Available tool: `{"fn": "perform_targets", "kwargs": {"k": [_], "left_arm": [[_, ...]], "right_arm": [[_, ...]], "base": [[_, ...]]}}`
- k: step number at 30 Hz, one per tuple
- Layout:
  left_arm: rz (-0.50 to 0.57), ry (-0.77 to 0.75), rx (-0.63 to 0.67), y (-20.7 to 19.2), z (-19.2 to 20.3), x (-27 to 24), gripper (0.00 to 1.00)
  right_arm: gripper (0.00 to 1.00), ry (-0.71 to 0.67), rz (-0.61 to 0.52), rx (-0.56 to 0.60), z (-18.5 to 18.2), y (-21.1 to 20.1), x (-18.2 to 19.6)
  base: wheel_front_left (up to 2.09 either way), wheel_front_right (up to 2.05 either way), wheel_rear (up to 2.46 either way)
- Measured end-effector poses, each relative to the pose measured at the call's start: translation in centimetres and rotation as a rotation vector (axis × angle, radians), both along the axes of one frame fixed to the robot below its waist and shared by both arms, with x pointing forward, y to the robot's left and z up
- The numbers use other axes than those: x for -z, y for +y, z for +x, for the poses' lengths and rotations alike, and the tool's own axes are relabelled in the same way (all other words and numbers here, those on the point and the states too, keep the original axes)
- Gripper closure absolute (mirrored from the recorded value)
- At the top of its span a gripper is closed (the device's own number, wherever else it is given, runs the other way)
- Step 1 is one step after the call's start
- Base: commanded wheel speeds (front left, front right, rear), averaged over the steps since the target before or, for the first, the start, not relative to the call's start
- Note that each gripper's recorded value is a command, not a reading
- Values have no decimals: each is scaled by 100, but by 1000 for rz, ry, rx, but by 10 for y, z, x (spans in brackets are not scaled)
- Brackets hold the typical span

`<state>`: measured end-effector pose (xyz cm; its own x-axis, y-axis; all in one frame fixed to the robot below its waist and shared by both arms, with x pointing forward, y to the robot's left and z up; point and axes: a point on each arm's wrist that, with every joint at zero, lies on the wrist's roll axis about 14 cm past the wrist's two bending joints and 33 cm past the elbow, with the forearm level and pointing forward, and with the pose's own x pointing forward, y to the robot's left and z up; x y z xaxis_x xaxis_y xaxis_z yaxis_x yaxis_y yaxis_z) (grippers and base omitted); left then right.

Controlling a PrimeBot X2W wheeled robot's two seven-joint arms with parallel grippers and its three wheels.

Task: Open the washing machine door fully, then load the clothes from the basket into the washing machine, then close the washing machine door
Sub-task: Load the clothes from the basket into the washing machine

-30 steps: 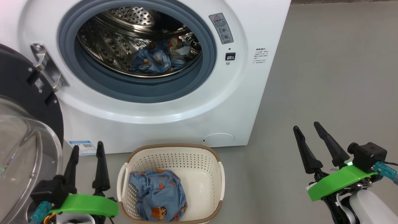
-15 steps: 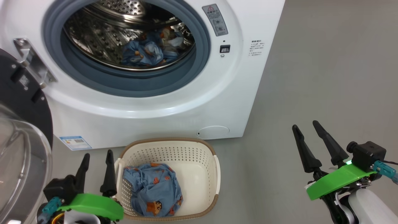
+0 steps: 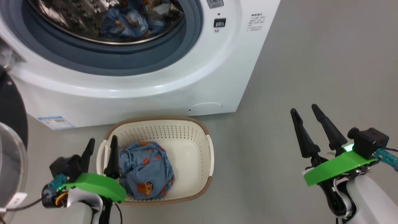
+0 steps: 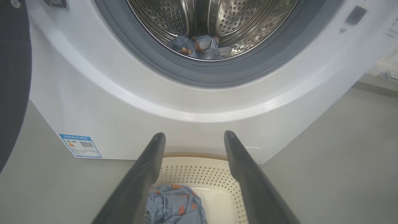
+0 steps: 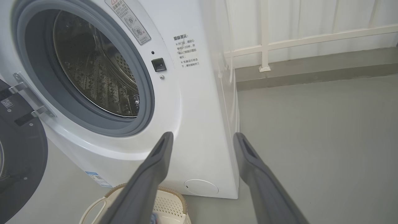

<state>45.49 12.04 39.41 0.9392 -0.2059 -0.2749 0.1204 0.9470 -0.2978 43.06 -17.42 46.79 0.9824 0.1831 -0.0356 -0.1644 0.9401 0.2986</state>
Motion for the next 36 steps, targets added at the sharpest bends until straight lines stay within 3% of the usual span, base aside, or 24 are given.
{"fn": "perform_targets", "kwargs": {"k": [14, 26, 36], "left_arm": [[35, 178, 104, -21, 21, 71, 0], [129, 356, 233, -35, 34, 138, 0], [185, 545, 324, -47, 25, 192, 0]], "right_arm": [[0, 64, 8, 8, 28, 1, 35], [0, 102, 9, 1, 55, 5, 66], [0, 153, 16, 8, 62, 7, 94]], "base": [[0, 0, 0], [0, 0, 0], [0, 0, 0]]}}
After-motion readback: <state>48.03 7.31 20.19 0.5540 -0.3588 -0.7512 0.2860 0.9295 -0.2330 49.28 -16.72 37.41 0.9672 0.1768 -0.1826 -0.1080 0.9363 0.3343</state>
